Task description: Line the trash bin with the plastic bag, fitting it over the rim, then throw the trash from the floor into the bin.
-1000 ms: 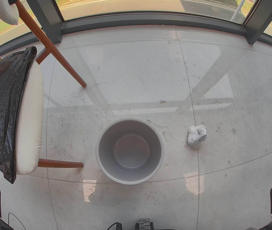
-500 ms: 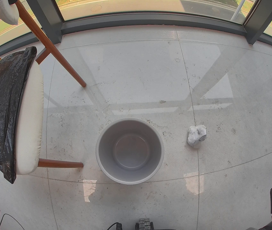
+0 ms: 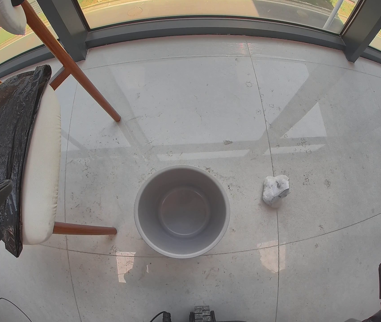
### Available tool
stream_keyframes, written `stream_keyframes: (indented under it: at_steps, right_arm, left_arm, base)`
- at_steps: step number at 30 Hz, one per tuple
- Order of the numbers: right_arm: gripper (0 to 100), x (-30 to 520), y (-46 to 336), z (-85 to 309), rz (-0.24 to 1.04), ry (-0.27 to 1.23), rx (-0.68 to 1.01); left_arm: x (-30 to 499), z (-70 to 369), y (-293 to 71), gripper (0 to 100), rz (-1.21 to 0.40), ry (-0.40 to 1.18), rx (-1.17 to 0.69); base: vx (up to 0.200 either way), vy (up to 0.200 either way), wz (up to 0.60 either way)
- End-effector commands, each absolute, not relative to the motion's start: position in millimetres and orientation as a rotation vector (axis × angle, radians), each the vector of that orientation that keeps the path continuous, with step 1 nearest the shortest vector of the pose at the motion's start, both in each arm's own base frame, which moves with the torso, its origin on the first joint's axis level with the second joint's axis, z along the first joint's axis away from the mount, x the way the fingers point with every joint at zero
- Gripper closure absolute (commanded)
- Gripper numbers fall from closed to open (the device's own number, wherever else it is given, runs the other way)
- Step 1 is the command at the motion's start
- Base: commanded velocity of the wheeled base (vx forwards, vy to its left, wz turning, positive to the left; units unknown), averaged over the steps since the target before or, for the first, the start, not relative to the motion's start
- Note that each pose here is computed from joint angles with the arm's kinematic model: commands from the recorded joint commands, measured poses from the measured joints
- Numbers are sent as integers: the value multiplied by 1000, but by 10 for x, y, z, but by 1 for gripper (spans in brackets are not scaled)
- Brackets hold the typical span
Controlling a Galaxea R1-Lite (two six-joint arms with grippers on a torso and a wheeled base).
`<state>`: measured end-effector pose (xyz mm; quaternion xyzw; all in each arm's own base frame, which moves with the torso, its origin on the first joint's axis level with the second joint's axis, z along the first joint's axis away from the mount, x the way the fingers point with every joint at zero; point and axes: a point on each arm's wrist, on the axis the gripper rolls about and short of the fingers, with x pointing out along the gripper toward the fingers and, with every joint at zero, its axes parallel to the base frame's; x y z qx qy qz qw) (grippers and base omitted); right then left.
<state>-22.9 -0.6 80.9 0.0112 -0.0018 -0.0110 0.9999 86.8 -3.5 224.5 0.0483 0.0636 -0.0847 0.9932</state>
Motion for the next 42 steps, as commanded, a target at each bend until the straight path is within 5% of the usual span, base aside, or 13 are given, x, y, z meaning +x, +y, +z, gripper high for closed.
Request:
stream_keyframes:
  at_steps: [1, 27, 28, 42]
  right_arm:
    - [0, -223, -6, 759, -23, 3, 23]
    - [0, -223, -6, 759, -25, 3, 25]
    - [0, -223, -6, 759, -25, 3, 25]
    - [0, -223, -6, 759, -25, 3, 25]
  left_arm:
    - [1289, 2294, -34, 100, -178, 202, 87]
    - [1993, 2556, -34, 100, -114, 200, 93]
    - [1985, 2563, -44, 0, -120, 195, 93]
    - [1988, 2615, -20, 0, -61, 169, 82]
  base:
    - [0, 0, 0]
    - [0, 0, 0]
    - [0, 0, 0]
    - [0, 0, 0]
